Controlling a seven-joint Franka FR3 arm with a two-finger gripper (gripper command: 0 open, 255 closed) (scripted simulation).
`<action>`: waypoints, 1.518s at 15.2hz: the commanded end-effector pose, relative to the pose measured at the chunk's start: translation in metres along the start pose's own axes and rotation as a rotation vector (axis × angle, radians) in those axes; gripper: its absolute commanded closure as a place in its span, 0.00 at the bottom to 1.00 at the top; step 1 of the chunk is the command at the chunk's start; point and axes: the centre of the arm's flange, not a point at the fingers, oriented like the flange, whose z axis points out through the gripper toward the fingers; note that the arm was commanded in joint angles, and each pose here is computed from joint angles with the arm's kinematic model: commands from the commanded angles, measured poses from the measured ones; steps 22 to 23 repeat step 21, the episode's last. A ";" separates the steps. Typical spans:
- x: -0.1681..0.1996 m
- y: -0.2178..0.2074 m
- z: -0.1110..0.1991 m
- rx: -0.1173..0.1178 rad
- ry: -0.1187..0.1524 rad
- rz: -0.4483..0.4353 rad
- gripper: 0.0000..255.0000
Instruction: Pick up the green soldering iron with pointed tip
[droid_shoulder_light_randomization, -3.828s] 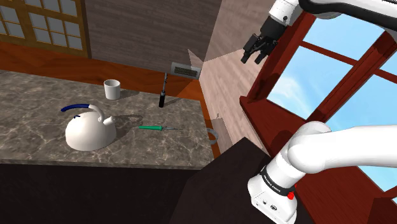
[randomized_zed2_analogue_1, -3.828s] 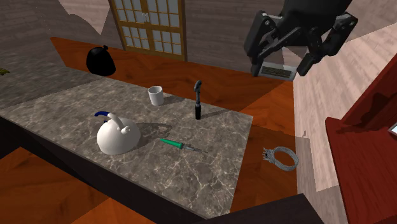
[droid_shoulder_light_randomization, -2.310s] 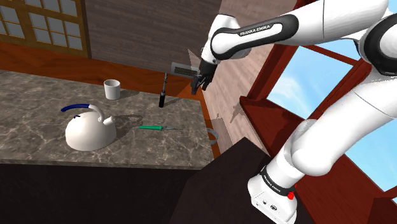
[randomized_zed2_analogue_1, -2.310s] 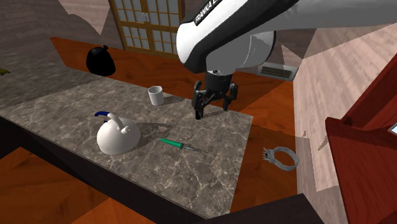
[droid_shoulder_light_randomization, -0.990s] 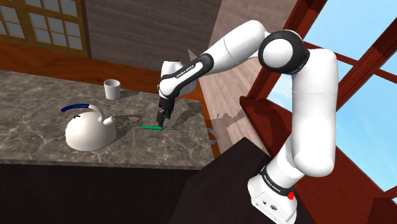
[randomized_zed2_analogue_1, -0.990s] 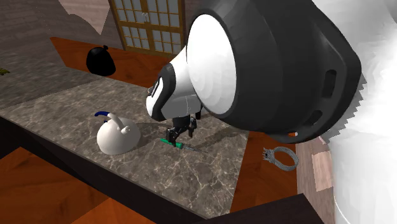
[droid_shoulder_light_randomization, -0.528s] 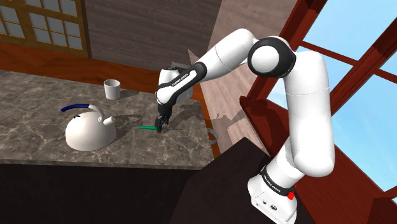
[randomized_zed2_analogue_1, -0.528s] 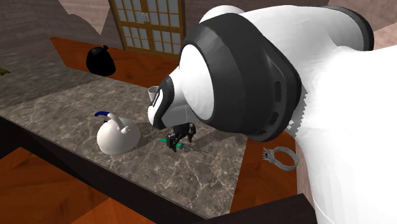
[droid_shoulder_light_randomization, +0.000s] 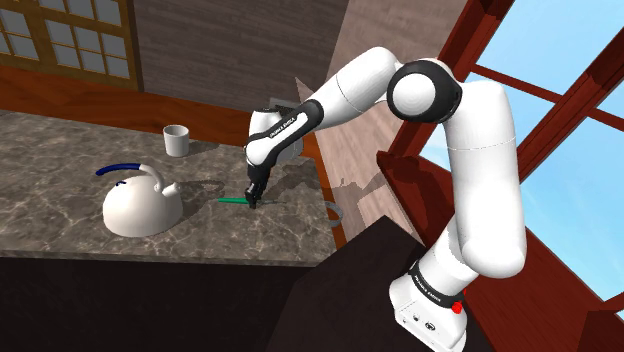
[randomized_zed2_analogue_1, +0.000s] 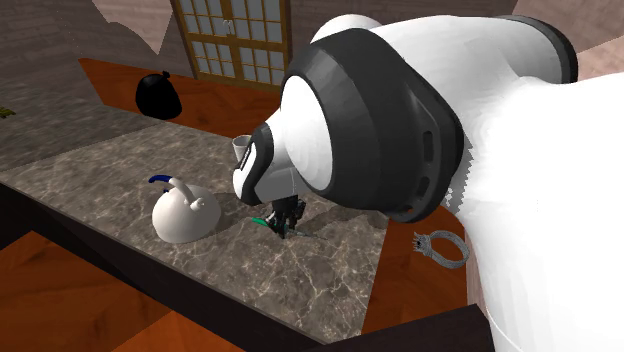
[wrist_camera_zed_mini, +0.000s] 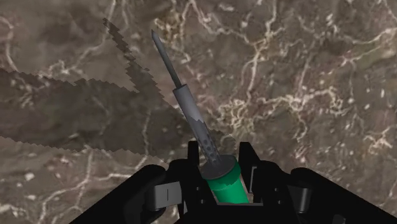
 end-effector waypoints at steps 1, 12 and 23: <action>0.000 -0.001 0.001 0.001 -0.001 -0.001 1.00; -0.004 -0.005 -0.041 0.001 -0.001 -0.001 1.00; -0.008 -0.009 -0.079 0.001 -0.001 -0.001 1.00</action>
